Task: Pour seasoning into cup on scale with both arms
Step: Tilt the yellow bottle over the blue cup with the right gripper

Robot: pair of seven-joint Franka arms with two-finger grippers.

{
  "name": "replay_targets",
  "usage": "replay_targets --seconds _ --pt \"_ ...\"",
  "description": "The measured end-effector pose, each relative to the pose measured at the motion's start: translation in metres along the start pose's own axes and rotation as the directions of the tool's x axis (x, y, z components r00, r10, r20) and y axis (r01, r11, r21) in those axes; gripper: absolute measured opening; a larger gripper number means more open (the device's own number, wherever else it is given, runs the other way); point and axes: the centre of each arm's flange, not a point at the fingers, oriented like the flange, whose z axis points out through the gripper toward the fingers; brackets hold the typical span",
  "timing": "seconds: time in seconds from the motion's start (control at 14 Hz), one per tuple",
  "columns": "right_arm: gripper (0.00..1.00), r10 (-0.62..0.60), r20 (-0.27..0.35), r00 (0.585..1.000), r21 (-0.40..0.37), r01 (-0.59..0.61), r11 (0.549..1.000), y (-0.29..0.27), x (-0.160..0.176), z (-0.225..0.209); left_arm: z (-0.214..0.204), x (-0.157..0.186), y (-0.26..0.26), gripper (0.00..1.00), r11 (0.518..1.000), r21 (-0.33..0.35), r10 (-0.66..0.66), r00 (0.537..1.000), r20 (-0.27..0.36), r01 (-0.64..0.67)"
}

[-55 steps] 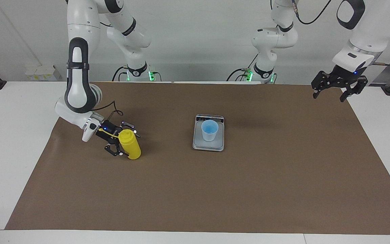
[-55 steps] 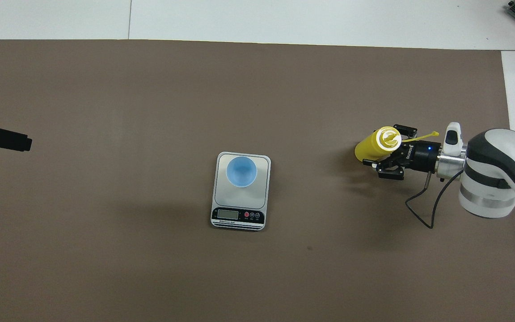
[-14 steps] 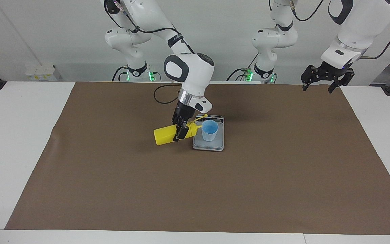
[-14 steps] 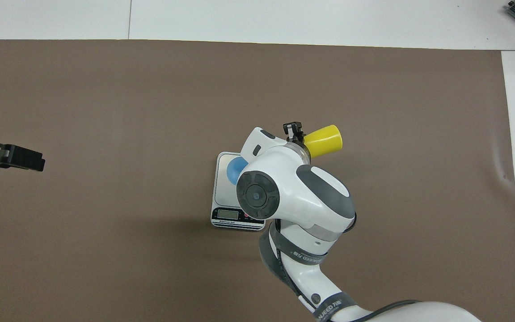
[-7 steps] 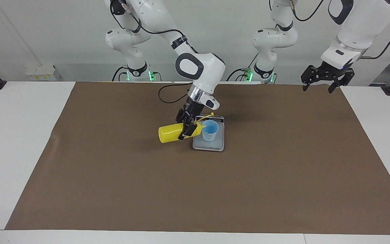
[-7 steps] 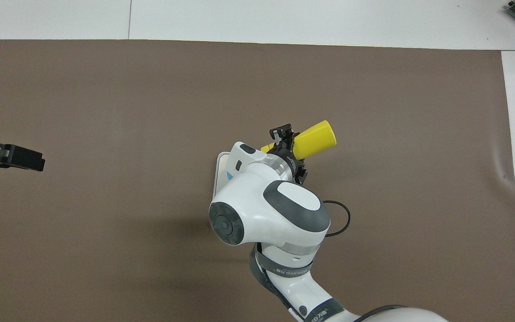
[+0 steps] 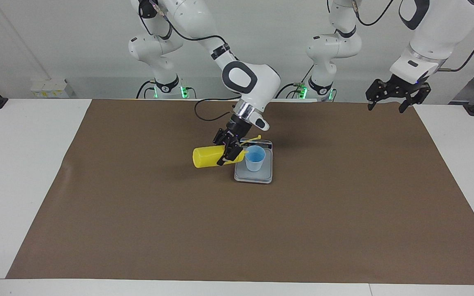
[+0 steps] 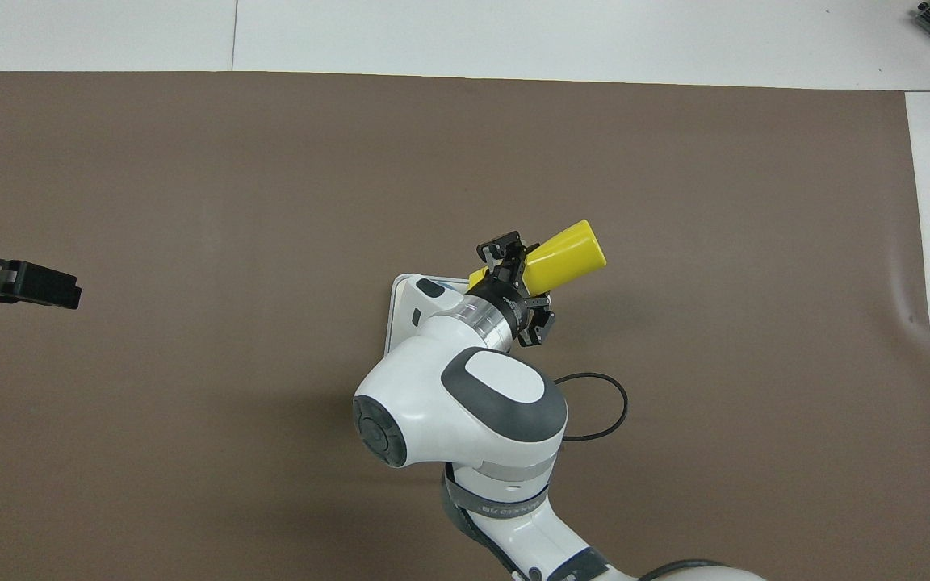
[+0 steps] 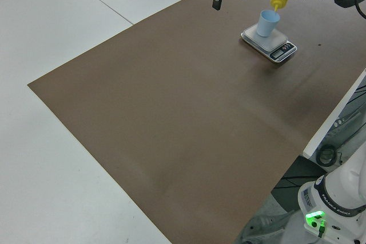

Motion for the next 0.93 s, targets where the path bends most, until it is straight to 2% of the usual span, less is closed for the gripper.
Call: replay_targets --seconds 0.21,0.5,0.93 --pt "0.52 -0.001 0.043 0.999 -0.076 0.005 0.997 -0.01 0.013 -0.008 0.0 0.0 0.0 1.0 1.0 0.0 0.0 1.0 0.0 0.0" --pt "0.52 -0.014 0.078 0.997 -0.122 0.024 0.992 -0.02 0.016 -0.007 0.0 0.0 0.0 1.0 1.0 0.0 0.0 1.0 0.0 0.0" --pt "0.52 -0.016 0.067 0.998 -0.148 0.026 0.989 -0.019 0.017 -0.016 0.0 0.0 0.0 1.0 1.0 0.0 0.0 1.0 0.0 0.0"
